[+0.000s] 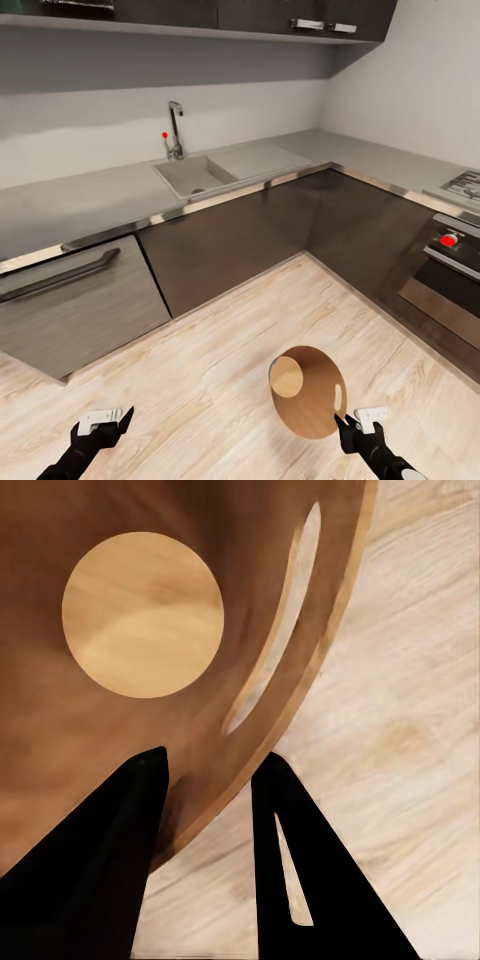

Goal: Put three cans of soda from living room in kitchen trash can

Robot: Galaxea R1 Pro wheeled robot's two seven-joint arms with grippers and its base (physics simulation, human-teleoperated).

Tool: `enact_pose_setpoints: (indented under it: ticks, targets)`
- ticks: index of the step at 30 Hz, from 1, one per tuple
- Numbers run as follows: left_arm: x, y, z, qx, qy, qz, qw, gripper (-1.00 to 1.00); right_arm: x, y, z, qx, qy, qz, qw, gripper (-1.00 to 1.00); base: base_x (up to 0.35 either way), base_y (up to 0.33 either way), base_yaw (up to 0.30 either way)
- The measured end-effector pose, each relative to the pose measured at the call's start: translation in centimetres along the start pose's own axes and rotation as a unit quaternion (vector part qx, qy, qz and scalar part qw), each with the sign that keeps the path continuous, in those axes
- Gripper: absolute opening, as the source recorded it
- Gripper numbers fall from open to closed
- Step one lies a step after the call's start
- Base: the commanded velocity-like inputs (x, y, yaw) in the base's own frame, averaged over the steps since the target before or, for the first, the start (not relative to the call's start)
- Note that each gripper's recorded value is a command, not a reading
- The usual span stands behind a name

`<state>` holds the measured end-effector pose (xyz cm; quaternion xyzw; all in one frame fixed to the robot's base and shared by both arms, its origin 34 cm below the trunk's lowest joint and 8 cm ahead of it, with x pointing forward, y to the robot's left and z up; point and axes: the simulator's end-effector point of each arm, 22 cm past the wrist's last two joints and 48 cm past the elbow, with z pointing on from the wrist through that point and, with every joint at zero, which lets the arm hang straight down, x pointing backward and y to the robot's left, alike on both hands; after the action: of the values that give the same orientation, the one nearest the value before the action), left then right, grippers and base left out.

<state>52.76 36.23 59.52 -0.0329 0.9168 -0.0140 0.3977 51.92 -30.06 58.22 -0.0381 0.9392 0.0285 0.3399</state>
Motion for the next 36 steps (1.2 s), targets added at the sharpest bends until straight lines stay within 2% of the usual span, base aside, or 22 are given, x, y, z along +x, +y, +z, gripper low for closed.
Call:
enact_pose_setpoints:
  ticks: [18, 36]
  targets:
    - [-0.8, -0.1, -0.2, 0.001, -0.009, 0.000, 1.0000, 1.00, -0.8, -0.1, -0.3, 0.000, -0.009, -0.001, 1.0000, -1.00, -0.272, 0.195, 0.198]
    - [-1.4, -0.1, -0.3, 0.001, -0.016, 0.001, 0.9999, 1.00, -1.5, 0.1, -0.4, 0.001, -0.017, -0.001, 0.9999, -1.00, -0.257, 0.209, 0.037]
